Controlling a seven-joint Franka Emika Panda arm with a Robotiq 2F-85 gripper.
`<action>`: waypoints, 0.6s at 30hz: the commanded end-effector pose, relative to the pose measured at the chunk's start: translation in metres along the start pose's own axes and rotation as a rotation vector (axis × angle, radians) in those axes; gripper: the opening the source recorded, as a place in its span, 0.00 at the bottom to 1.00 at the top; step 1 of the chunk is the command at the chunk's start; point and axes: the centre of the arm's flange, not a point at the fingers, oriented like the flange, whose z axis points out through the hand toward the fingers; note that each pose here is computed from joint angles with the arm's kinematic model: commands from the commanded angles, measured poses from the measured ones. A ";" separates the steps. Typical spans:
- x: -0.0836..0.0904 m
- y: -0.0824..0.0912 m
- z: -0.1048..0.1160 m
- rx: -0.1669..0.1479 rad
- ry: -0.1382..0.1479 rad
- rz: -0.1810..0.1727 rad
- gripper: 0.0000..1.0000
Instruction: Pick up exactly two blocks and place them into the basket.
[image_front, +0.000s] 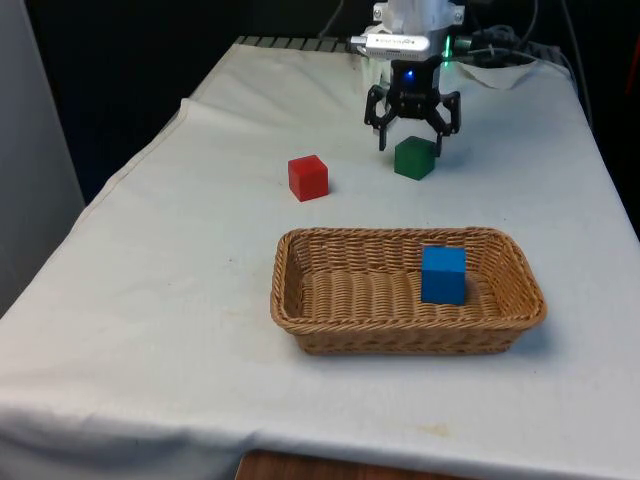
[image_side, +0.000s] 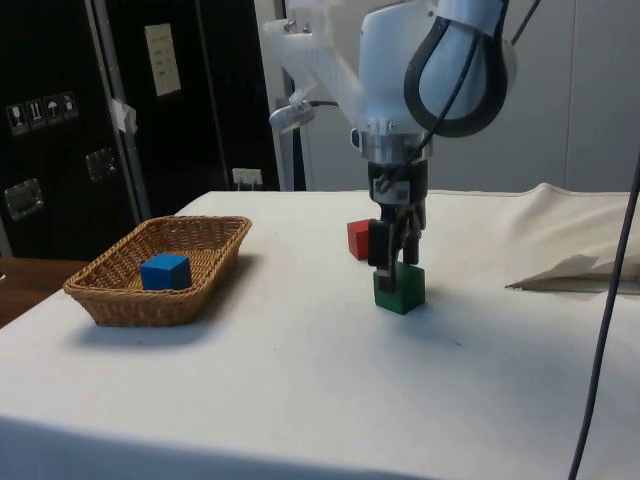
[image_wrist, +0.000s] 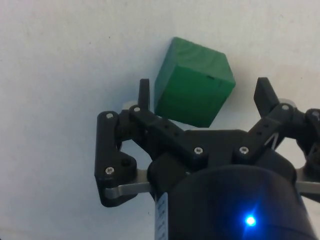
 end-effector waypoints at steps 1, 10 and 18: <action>0.001 -0.001 0.000 0.002 0.006 0.006 1.00; 0.000 0.000 0.001 -0.001 0.000 0.003 1.00; 0.001 0.000 0.001 -0.001 -0.002 0.001 1.00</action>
